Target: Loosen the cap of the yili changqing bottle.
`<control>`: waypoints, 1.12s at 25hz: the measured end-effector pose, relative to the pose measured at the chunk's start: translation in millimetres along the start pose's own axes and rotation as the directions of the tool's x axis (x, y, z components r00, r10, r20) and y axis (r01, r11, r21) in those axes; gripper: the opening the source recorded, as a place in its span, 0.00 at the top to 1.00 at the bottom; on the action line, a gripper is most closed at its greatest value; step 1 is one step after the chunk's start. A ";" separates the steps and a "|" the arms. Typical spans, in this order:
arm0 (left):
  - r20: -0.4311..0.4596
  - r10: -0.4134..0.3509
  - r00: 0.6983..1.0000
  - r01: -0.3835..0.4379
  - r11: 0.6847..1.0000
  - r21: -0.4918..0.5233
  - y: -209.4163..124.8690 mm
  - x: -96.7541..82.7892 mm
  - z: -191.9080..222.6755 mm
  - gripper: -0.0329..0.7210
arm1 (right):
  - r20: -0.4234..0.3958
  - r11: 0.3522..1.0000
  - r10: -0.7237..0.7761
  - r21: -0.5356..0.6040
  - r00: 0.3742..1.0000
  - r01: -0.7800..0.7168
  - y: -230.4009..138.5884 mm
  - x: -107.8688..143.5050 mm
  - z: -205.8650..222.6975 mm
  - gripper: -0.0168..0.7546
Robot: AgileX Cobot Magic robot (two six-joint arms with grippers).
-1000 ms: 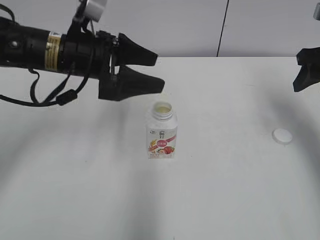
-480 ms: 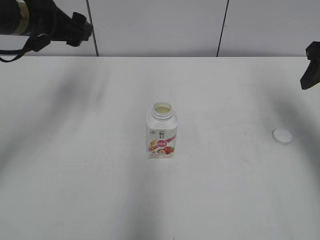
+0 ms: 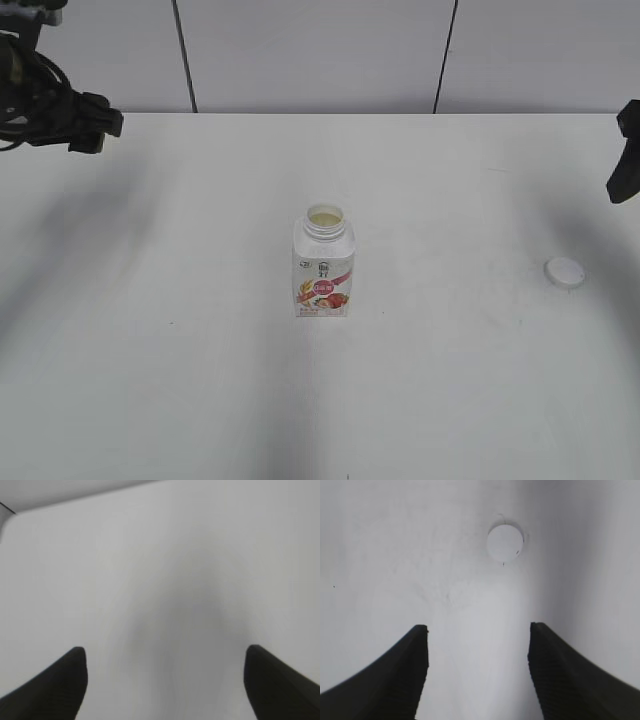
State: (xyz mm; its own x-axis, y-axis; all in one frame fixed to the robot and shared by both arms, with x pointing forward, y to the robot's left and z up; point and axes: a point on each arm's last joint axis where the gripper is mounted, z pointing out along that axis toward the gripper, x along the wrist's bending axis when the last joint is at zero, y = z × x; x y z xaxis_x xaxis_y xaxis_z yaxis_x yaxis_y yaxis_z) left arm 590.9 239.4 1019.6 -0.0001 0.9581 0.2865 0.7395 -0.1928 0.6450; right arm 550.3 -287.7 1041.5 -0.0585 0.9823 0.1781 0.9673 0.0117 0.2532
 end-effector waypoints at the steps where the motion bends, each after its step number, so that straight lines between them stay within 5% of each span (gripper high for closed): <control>1: 0.034 -0.030 0.999 0.029 0.999 0.025 -0.2 -2.3 -2.9 0.18 | -0.001 1.000 0.000 0.009 1.000 0.000 -0.9 0.1 0.0 0.33; 4: 0.075 -0.117 0.990 0.108 0.988 0.111 7.4 -0.2 -21.0 0.18 | -0.001 0.999 -0.004 0.043 1.000 0.004 -4.0 0.1 -0.1 0.33; 11: 0.142 -0.108 0.984 0.034 0.896 0.443 -1.4 2.4 -49.0 0.18 | -0.015 0.988 -0.006 0.152 1.000 0.009 -15.7 2.2 -5.1 0.33; 14: 0.135 -0.096 0.986 0.015 0.863 0.505 -7.2 6.6 -59.1 0.20 | -0.013 0.992 -0.015 0.124 1.000 0.016 -18.9 4.4 -16.5 0.33; 20: 0.153 -0.129 0.980 0.056 0.910 0.410 -7.8 27.1 -110.7 0.21 | -0.009 0.999 -0.023 0.032 1.000 0.023 -38.5 11.4 -48.6 0.33; 28: 0.188 -0.173 0.967 0.112 0.950 0.292 -60.4 54.8 -181.7 0.21 | -0.004 0.996 -0.042 -0.084 0.999 0.042 -107.7 20.7 -83.0 0.33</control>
State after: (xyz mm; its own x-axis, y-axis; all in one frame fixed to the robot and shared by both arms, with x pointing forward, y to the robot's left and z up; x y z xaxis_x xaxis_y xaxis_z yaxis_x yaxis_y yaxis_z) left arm 423.9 264.9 1125.0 -0.0009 0.9995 0.0322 0.8991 -0.0133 0.4375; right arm 424.4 -284.1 1096.9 -0.1002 0.9801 0.1715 0.9399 0.0367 0.3395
